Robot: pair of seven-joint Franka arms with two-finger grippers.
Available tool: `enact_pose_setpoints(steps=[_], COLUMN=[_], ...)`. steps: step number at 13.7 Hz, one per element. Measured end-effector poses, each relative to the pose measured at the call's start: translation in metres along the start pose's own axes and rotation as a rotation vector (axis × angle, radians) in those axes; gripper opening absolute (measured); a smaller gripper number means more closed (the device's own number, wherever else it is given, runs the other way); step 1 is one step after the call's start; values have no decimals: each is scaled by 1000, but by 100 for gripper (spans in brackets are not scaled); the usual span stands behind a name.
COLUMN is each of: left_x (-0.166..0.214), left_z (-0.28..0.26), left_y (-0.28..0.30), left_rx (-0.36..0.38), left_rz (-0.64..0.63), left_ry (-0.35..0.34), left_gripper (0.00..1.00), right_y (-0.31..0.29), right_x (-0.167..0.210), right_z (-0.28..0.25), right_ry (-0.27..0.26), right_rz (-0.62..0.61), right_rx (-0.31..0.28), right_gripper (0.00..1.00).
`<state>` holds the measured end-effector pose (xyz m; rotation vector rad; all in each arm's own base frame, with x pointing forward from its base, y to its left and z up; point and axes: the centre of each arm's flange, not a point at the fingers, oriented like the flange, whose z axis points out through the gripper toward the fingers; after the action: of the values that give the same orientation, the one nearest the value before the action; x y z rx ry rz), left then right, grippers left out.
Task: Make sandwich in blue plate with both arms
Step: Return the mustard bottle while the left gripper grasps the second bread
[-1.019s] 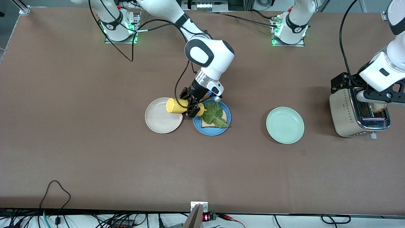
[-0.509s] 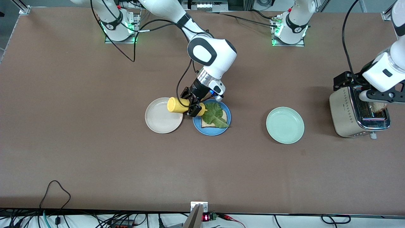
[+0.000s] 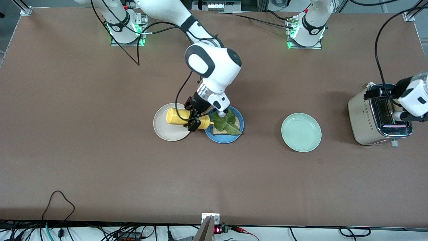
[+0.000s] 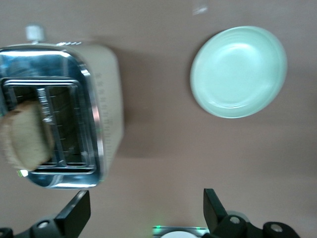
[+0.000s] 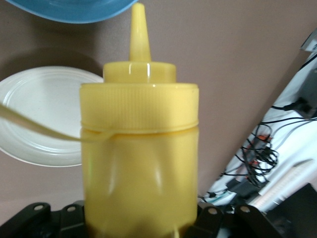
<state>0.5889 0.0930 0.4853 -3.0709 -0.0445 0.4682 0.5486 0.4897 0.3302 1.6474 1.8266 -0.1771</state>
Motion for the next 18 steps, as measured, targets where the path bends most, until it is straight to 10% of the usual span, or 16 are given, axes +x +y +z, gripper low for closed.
enact_pose_setpoints(steps=[4,12,18], left_x=[19,27,19], left_z=[29,84,116], left_y=[-64,-160,-176], left_rx=[100,53,25], left_rz=[85,204,208], left_ry=[-6,29,4], left_gripper=[100,98,50], right_y=[38,81,90], right_x=[-67,-166,-231], right_z=[10,55,127], right_ry=[134,419,700], right_rz=[77,168,160], right_rx=[147,377,514], right_gripper=[44,44,44])
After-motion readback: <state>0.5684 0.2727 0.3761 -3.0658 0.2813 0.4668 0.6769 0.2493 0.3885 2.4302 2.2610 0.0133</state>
